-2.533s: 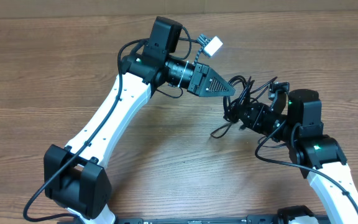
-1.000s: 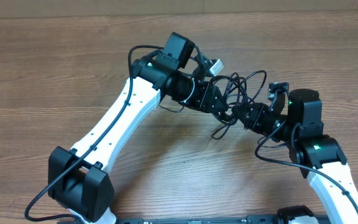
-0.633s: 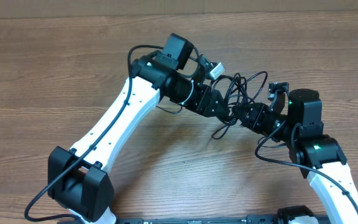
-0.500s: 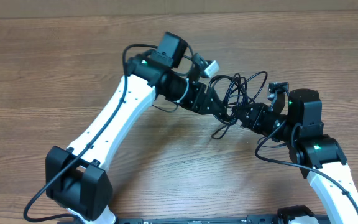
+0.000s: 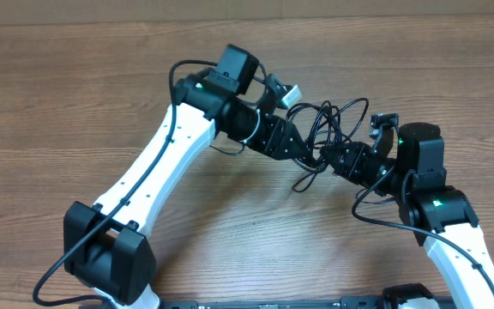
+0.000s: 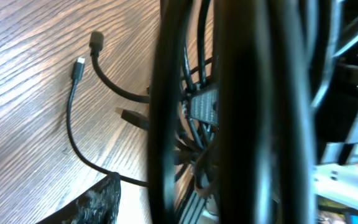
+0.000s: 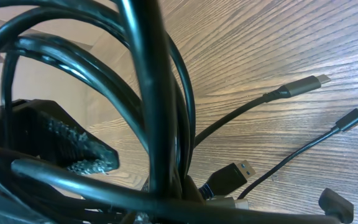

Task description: Untangle cables

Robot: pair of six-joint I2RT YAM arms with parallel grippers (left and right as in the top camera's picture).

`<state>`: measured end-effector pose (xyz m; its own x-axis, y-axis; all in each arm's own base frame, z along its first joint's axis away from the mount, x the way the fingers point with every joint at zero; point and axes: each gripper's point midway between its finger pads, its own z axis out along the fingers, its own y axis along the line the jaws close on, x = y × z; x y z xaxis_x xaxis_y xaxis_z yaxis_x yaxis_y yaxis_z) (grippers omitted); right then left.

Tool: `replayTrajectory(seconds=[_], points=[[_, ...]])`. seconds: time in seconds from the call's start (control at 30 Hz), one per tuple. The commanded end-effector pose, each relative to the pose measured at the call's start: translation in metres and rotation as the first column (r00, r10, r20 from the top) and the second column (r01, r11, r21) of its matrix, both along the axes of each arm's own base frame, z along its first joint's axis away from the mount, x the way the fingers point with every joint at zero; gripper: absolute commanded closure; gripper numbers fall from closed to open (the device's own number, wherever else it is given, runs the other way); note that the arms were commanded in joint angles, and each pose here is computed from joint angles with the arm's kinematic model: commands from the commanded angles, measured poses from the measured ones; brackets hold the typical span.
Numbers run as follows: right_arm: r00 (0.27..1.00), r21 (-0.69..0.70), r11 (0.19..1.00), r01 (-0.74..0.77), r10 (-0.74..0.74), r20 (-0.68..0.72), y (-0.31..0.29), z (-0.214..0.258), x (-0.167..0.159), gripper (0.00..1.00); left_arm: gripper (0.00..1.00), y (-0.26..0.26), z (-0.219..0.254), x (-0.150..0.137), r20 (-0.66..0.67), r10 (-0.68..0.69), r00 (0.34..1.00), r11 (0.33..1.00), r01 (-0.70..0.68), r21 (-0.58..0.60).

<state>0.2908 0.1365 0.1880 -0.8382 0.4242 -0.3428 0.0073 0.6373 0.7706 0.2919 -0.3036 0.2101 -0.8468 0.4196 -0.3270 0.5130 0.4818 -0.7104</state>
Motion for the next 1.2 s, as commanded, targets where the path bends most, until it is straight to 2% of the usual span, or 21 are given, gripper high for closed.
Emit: replayTrajectory(seconds=[0.0, 0.13, 0.33, 0.87, 1.03, 1.17], points=[[1.0, 0.008, 1.0, 0.001, -0.001, 0.028, 0.0, 0.01, 0.004, 0.96, 0.46, 0.004, 0.004, 0.008, 0.074, 0.042, 0.996, 0.997, -0.047, 0.066], [1.0, 0.008, 1.0, 0.001, -0.002, 0.027, 0.0, 0.01, 0.004, 0.96, 0.48, 0.01, -0.009, 0.021, 0.115, 0.129, 0.985, 0.974, -0.147, 0.173], [1.0, 0.008, 1.0, 0.001, -0.001, 0.027, 0.0, 0.01, 0.004, 0.96, 0.48, 0.01, -0.015, 0.03, 0.176, 0.181, 0.968, 0.946, -0.22, 0.236], [1.0, 0.009, 1.0, -0.002, 0.001, 0.027, 0.001, 0.011, 0.003, 0.96, 0.46, -0.024, 0.009, 0.051, 0.238, 0.26, 0.936, 0.953, -0.288, 0.09], [1.0, 0.009, 1.0, -0.001, 0.001, 0.026, 0.001, 0.01, 0.003, 0.96, 0.55, -0.021, 0.007, 0.049, 0.228, 0.26, 0.938, 0.952, -0.288, 0.103], [1.0, 0.008, 1.0, -0.001, 0.001, 0.023, 0.0, 0.01, 0.003, 0.96, 0.55, -0.019, 0.004, 0.042, 0.2, 0.242, 0.949, 0.956, -0.268, 0.115]])
